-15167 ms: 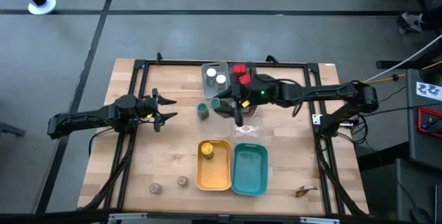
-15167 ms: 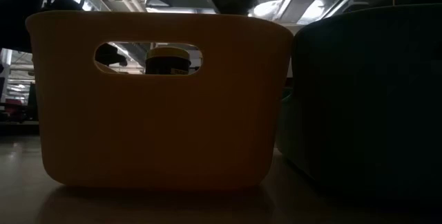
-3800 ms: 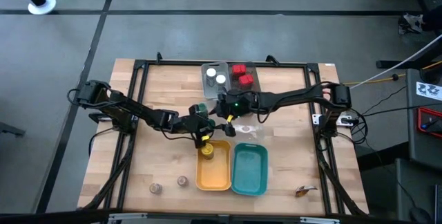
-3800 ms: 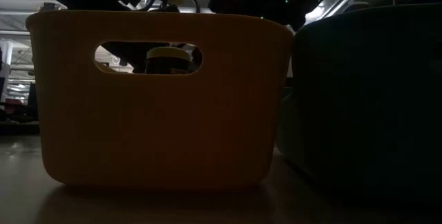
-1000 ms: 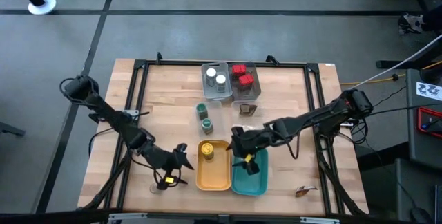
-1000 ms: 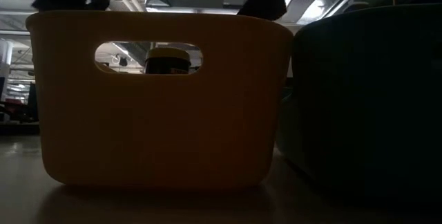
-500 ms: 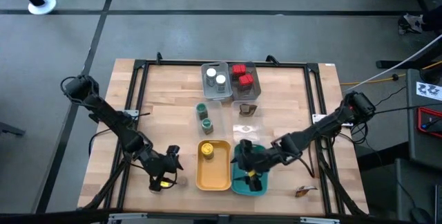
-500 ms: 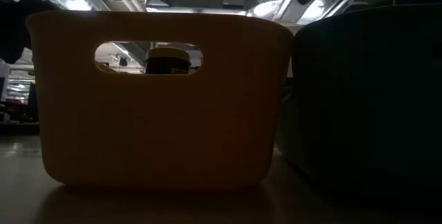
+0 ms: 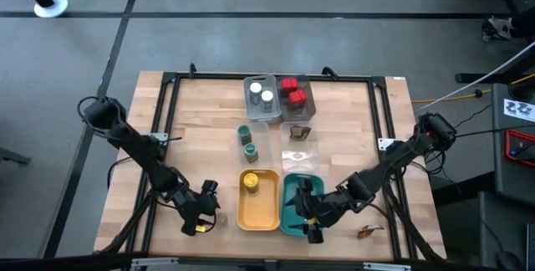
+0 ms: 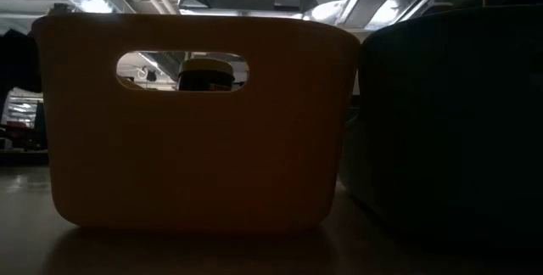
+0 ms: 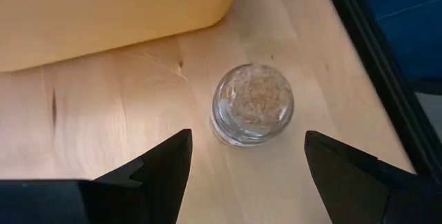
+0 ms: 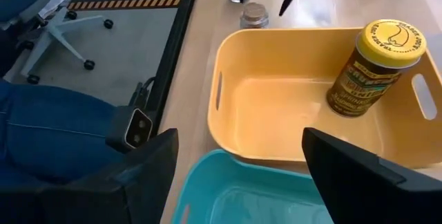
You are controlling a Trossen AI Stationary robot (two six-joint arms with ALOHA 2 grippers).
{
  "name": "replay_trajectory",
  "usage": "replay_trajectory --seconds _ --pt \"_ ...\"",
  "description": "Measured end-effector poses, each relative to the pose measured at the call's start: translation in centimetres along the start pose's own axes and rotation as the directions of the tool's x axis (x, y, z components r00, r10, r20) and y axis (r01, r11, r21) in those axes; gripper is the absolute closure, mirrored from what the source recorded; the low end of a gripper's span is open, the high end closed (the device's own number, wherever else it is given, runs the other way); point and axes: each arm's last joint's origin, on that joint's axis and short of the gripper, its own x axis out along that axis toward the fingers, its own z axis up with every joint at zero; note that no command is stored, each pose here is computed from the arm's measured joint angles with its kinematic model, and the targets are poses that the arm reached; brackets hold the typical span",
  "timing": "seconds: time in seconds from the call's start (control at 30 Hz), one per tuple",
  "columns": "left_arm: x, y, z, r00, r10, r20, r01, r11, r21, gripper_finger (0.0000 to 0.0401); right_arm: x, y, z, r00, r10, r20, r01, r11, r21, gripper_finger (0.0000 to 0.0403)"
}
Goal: Sort spices by type
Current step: Put the top brown seasoning bottle into the blue bin
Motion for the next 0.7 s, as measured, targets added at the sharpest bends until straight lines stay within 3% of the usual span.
replay_trajectory --seconds 0.7 --pt "3.8 -0.5 -0.4 1.0 -0.009 0.03 0.008 1.0 0.026 0.0136 -0.2 0.7 -0.3 1.0 -0.021 0.014 0.02 0.998 0.06 0.0095"
